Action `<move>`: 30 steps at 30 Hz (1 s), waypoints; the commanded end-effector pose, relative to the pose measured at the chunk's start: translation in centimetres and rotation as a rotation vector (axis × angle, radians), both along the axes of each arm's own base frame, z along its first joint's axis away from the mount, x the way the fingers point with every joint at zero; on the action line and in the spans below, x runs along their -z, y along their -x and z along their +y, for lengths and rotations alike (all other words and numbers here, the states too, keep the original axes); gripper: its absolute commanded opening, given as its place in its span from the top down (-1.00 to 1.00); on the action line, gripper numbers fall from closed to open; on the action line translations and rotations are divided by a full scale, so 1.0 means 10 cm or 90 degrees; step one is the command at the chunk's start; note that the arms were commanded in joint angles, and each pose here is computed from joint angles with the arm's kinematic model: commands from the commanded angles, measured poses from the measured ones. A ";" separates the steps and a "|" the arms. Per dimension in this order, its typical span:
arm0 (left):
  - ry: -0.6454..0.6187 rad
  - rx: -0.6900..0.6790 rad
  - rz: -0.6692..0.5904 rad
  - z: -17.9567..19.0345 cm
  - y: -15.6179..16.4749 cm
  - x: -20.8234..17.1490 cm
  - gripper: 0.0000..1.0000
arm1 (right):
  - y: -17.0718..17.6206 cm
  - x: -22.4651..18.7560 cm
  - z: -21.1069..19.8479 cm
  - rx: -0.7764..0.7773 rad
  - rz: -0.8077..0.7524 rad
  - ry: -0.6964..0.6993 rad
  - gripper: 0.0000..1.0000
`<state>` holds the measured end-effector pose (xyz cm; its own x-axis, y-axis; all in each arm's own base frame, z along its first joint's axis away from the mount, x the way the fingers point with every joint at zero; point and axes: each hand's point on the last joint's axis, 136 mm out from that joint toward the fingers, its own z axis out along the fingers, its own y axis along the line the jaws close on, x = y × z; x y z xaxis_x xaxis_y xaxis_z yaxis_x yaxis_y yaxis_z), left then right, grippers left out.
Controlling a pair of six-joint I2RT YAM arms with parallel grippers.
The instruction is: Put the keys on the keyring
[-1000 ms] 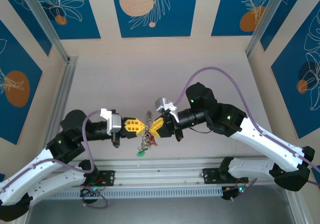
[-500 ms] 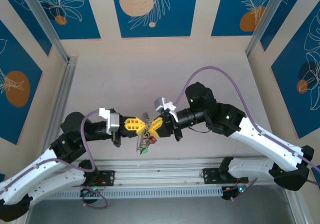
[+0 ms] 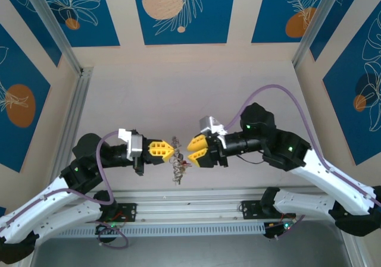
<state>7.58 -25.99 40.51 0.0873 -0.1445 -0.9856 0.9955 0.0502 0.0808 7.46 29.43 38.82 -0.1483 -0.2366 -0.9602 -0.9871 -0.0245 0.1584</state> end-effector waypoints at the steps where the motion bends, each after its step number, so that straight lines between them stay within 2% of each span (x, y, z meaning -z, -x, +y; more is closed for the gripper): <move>1: 0.042 0.030 -0.033 0.07 0.14 -0.23 1.00 | -0.04 -0.04 -0.03 0.019 -0.033 -0.014 0.36; 9: 0.033 0.047 -0.025 0.04 0.16 -0.19 1.00 | -0.02 -0.02 0.15 -0.022 -0.017 -0.022 0.38; 23: 0.029 0.041 -0.023 0.02 0.13 -0.16 1.00 | -0.06 0.00 0.29 -0.022 -0.018 -0.019 0.41; 26: 0.030 0.043 -0.023 0.01 0.13 -0.17 1.00 | -0.09 0.04 0.31 -0.008 -0.024 -0.009 0.28; 30: 0.030 0.042 -0.023 0.02 0.13 -0.17 1.00 | -0.15 0.05 0.31 0.022 -0.037 -0.002 0.24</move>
